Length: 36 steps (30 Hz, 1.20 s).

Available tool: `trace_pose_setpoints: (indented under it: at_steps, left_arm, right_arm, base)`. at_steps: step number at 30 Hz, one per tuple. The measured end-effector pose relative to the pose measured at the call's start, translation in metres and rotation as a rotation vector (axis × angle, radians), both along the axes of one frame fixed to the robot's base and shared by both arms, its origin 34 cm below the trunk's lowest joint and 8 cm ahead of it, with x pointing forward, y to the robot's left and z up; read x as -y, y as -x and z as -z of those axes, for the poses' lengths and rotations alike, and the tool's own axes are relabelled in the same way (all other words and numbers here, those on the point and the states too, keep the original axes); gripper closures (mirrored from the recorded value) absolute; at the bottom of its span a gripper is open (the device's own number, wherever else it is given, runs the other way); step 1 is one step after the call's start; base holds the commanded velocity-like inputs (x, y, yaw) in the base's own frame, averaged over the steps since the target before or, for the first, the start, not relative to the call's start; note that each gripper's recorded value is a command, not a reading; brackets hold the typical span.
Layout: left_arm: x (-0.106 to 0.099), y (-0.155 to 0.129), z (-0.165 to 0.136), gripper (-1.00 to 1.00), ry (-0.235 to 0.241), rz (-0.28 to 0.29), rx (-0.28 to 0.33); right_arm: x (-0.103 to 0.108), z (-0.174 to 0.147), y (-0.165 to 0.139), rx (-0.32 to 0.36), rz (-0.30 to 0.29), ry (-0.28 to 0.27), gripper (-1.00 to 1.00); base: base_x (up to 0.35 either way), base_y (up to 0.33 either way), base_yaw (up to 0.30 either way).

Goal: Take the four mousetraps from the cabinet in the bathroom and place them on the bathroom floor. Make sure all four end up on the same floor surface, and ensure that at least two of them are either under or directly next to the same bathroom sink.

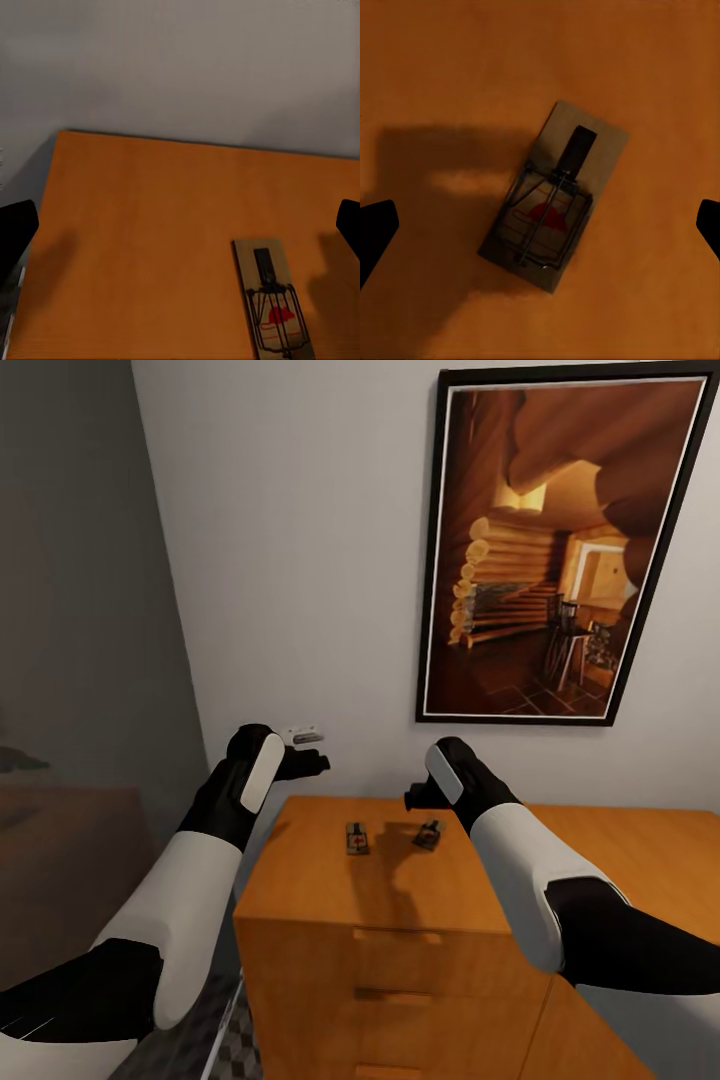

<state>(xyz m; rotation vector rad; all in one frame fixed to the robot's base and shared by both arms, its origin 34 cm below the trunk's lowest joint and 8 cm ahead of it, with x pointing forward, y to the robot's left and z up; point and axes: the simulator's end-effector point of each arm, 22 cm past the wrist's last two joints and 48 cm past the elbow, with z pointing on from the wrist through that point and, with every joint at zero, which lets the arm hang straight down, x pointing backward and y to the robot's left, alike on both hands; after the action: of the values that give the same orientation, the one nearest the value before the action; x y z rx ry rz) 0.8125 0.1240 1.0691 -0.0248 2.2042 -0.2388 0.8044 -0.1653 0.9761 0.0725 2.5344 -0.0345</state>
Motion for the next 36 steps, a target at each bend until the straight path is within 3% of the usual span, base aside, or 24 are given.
trace_pose_setpoints:
  at_steps: [10, 29, 36]
  left_arm:
    - [0.000, 0.000, 0.000, -1.00, 0.000, -0.001, 0.001]
    - [0.003, 0.001, 0.007, -1.00, 0.005, 0.007, -0.020]
    - [0.004, 0.002, 0.014, -1.00, 0.002, 0.010, -0.036]
  right_arm:
    - [0.000, 0.000, 0.000, 0.000, 0.000, 0.000, -1.00]
    - [0.000, 0.001, 0.000, -0.005, 0.005, -0.008, -1.00]
    - [0.000, 0.020, 0.008, -0.057, 0.022, -0.049, -1.00]
  base:
    - [0.186, 0.000, 0.000]
    - [0.022, 0.000, 0.000]
    - [0.000, 0.000, 0.000]
